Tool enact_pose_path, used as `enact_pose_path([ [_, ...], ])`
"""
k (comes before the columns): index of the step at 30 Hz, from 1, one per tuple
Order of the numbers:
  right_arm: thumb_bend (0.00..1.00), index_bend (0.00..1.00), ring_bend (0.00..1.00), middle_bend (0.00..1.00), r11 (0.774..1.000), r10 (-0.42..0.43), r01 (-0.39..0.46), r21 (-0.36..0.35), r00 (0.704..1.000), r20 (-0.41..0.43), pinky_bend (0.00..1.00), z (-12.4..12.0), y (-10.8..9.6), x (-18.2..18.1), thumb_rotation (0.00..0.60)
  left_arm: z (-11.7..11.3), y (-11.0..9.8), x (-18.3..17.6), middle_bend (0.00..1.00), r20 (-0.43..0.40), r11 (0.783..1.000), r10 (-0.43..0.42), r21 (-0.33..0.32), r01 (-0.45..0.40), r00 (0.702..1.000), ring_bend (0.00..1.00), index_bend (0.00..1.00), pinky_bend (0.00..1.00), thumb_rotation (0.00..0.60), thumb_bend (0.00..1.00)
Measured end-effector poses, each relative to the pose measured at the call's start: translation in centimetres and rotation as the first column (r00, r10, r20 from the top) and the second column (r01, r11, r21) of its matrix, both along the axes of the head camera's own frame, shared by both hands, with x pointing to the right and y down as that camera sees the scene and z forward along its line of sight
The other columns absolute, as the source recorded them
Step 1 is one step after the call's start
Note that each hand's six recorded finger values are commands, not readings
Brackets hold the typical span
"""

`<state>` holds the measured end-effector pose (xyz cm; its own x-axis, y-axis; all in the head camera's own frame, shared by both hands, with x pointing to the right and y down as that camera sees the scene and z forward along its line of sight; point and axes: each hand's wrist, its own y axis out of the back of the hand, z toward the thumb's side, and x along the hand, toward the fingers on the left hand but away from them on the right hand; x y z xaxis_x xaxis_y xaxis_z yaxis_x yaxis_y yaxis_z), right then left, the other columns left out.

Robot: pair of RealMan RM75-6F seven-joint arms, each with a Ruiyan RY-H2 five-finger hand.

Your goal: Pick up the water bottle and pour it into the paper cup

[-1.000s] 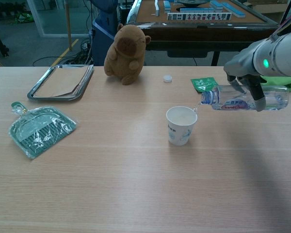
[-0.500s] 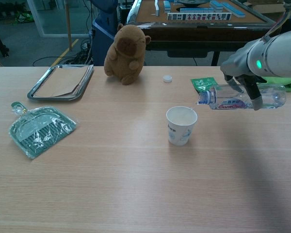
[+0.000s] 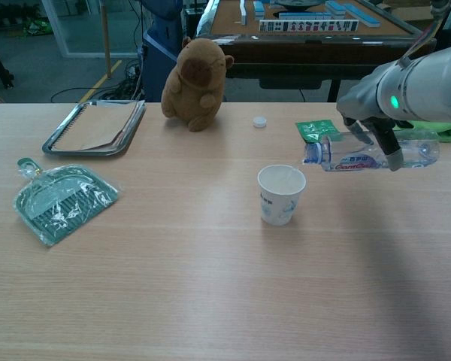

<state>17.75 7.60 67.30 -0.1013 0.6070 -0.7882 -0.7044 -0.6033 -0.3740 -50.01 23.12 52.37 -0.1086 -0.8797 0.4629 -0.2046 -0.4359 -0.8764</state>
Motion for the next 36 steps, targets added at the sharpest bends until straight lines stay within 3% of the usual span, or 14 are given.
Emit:
enact_pose_path([
  [9,0.11,0.57,0.40,0.53,0.999,0.041,-0.040,-0.014,0.998,0.049,0.37,0.3,0.3,-0.2,0.600,0.0,0.0,0.0,0.21,0.001,1.000,0.000,0.000,0.000,1.000,0.20,0.20,0.60,0.600,0.39],
  [18,0.11,0.58,0.40,0.53,0.986,0.164,-0.151,-0.075,0.963,0.212,0.38,1.5,1.0,-0.1,0.600,0.1,0.1,0.0,0.21,0.005,1.000,0.000,-0.007,0.000,1.000,0.20,0.20,0.60,0.600,0.39],
  [27,0.11,0.58,0.40,0.53,0.965,0.263,-0.242,-0.103,0.903,0.340,0.38,1.8,1.1,1.5,0.600,0.3,0.1,0.0,0.21,0.009,1.000,0.001,-0.013,-0.001,1.000,0.20,0.20,0.60,0.600,0.39],
  [36,0.11,0.58,0.40,0.53,0.927,0.373,-0.342,-0.154,0.792,0.483,0.38,1.1,1.3,3.9,0.600,0.5,0.2,0.0,0.21,0.011,1.000,0.003,-0.019,-0.003,1.000,0.20,0.20,0.60,0.600,0.39],
])
